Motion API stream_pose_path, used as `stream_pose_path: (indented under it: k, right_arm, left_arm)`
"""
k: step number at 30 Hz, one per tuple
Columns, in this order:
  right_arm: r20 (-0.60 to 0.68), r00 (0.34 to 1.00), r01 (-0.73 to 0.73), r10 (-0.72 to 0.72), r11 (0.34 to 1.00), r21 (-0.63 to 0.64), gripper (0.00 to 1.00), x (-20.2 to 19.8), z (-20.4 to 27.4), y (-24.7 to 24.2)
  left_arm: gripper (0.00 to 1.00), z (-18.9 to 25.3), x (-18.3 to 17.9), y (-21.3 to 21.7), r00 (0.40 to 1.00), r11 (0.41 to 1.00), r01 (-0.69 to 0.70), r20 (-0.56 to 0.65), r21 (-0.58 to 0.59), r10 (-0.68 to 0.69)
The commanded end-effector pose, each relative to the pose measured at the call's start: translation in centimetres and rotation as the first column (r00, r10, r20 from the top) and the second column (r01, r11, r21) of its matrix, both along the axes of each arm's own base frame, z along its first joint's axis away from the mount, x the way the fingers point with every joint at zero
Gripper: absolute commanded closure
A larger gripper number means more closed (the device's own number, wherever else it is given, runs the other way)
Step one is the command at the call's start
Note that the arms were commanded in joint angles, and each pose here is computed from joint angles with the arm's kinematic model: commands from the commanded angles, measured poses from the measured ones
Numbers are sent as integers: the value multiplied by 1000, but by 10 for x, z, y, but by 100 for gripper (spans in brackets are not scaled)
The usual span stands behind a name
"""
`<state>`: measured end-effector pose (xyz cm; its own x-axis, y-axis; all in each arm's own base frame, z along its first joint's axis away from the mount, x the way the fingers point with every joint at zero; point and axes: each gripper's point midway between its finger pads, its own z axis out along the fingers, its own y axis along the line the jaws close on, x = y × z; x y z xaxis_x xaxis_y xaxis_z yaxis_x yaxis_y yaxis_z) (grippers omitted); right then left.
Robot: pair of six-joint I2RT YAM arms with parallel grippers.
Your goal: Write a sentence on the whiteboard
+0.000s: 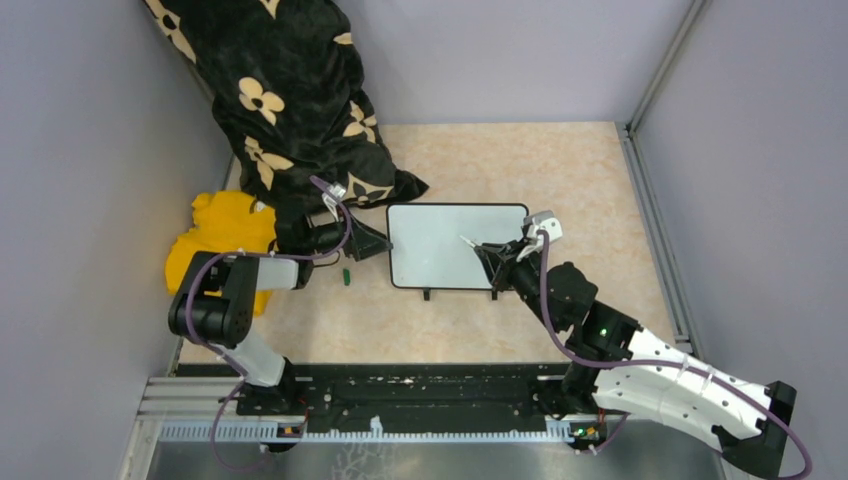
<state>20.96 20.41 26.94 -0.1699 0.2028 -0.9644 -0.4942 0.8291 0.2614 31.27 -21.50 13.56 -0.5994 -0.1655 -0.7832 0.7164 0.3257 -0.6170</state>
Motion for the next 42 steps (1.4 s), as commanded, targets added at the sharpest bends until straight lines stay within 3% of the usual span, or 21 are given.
stream_pose_path:
  k: [1,9,42]
  right_arm:
    - [50,999,-21,17,997,73,100,1,32,6]
    - [52,997,-66,63,996,67,100,-1,36,18]
    - [11,966,-258,258,963,76,100,-12,38,70]
  left_arm:
    - [25,10,-9,-6,991,993,110,85,-42,-106]
    - [33,9,-19,-17,974,978,191,138,-88,-177]
    - [63,-37,-26,-30,968,965,251,29,-77,-250]
